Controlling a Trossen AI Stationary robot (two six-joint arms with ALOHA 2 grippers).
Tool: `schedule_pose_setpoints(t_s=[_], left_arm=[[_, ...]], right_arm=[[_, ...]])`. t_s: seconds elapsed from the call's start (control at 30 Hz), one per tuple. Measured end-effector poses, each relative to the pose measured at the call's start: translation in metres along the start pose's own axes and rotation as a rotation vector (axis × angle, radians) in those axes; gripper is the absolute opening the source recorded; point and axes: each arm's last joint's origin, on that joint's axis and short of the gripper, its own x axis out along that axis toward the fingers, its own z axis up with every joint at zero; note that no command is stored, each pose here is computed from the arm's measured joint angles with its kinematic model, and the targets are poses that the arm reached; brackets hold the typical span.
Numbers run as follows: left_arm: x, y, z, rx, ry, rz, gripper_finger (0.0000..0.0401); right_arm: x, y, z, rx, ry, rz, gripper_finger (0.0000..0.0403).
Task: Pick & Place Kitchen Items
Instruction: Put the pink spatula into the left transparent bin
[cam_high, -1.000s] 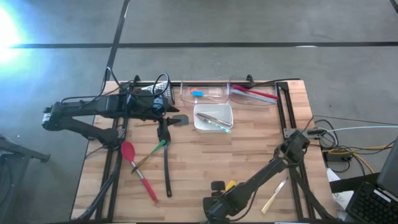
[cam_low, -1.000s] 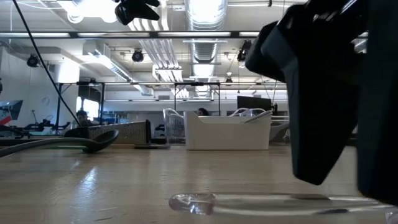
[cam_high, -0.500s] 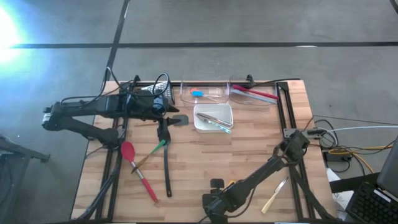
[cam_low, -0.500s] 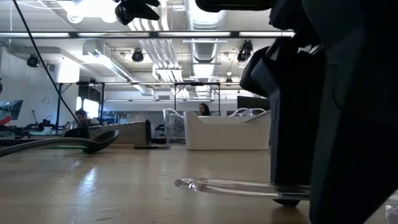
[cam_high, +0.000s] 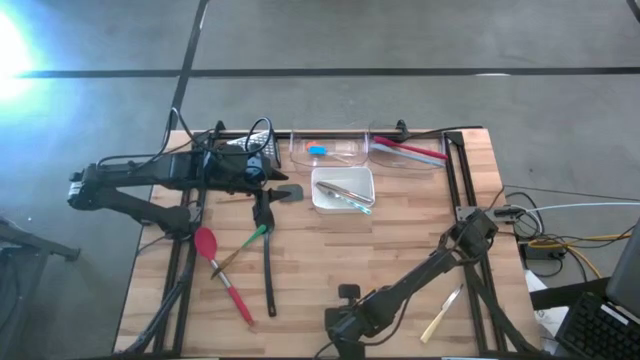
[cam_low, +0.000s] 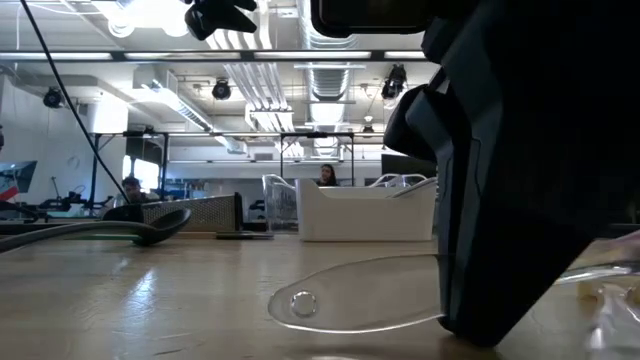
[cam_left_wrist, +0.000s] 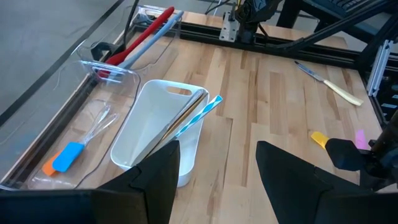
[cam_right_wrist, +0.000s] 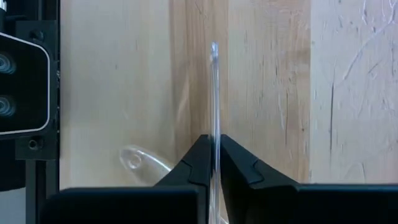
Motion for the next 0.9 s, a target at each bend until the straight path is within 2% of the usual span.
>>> schedule_pose_setpoints(t_s=[0.37,0.47,0.57,0.73,0.9], left_arm=[[0.000,0.000,0.000,-0.002,0.000,0.000,0.0218],[0.000,0.000,0.000,-0.003,0.000,0.000,0.0218],[0.000,0.000,0.000,-0.005,0.000,0.000,0.0218],[0.000,0.000,0.000,-0.006,0.000,0.000,0.0218],[0.003,0.000,0.000,-0.008,-0.002,0.000,0.0218]], right_arm=[[-0.010,-0.001,0.000,-0.009,0.007,0.007,0.0009],[-0.028,-0.002,0.002,-0.021,-0.006,0.006,0.0009],[-0.060,-0.005,0.006,-0.026,-0.057,-0.031,0.0009],[-0.115,-0.009,0.008,-0.057,-0.283,-0.181,0.0008],[-0.162,-0.025,-0.008,0.006,-0.649,-0.486,0.0008]])
